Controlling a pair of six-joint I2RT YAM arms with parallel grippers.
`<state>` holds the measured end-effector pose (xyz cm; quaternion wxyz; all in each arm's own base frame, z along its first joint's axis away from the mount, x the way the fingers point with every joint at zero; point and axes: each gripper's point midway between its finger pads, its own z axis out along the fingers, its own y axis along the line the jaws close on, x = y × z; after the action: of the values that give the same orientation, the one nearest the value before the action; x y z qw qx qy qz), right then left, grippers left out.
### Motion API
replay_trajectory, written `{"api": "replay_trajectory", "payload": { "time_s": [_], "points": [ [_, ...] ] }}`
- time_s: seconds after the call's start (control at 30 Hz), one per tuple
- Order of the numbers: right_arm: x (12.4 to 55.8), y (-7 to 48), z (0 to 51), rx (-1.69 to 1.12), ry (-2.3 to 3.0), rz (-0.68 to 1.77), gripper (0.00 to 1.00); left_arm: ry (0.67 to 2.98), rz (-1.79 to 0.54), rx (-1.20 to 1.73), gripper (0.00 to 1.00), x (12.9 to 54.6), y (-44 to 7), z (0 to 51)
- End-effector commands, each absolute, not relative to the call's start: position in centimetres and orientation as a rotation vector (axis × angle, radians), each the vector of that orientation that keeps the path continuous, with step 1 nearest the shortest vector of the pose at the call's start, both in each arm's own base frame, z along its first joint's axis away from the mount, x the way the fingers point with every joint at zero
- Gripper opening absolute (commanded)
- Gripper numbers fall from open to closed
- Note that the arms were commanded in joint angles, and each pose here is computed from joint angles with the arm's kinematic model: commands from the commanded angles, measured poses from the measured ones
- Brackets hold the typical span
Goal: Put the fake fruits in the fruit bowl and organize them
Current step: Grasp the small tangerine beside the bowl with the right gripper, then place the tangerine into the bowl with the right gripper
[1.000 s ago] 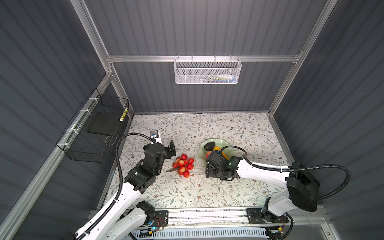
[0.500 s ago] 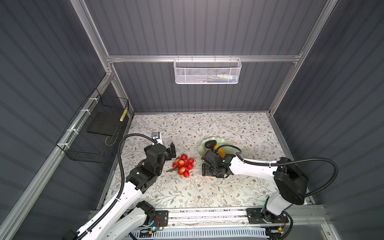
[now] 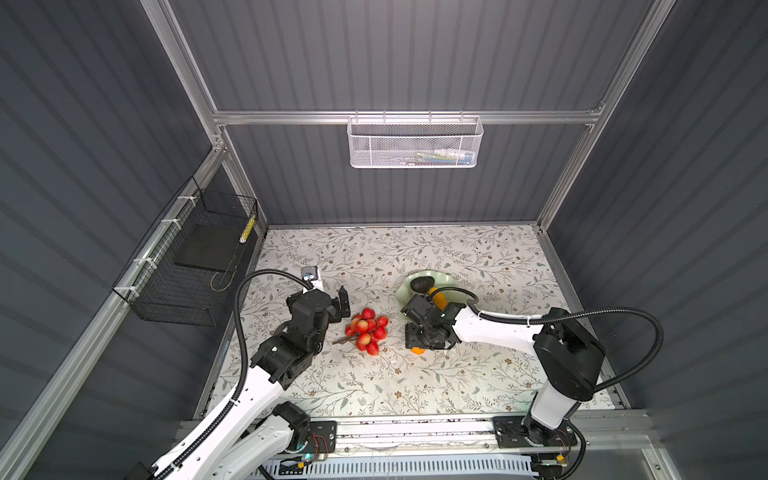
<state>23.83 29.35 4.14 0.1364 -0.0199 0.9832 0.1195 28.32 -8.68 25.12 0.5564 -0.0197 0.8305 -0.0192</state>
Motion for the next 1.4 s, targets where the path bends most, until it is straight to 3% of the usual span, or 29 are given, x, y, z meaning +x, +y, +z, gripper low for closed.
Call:
{"api": "replay_trajectory", "payload": {
  "time_s": [0.0, 0.13, 0.57, 0.73, 0.93, 1.13, 1.37],
  "points": [
    [23.7, 30.1, 4.6, -0.099, 2.852, 0.365, 0.63, 1.960, -0.010, -0.047, 1.00, 27.9, -7.9, 25.0],
    [23.3, 30.4, 4.6, -0.121, 2.858, 0.374, 0.61, 1.961, -0.005, -0.054, 1.00, 27.6, -7.7, 24.9],
    [23.2, 31.5, 5.8, -0.177, 2.845, 0.420, 0.34, 1.988, -0.013, -0.088, 1.00, 26.7, -7.0, 23.7],
    [23.8, 30.9, 11.7, -0.203, 2.723, 0.470, 0.33, 2.043, -0.047, -0.149, 1.00, 26.1, -6.9, 22.0],
    [27.2, 25.9, 17.9, -0.122, 2.559, 0.432, 0.35, 2.159, -0.117, -0.222, 1.00, 25.2, -7.5, 18.1],
    [33.0, 20.0, 18.3, -0.016, 2.474, 0.285, 0.37, 2.235, -0.194, -0.294, 1.00, 23.9, -7.9, 16.0],
    [38.4, 17.2, 14.8, -0.004, 2.498, 0.151, 0.37, 2.298, -0.330, -0.418, 0.99, 22.5, -8.6, 14.1]
  ]
}}
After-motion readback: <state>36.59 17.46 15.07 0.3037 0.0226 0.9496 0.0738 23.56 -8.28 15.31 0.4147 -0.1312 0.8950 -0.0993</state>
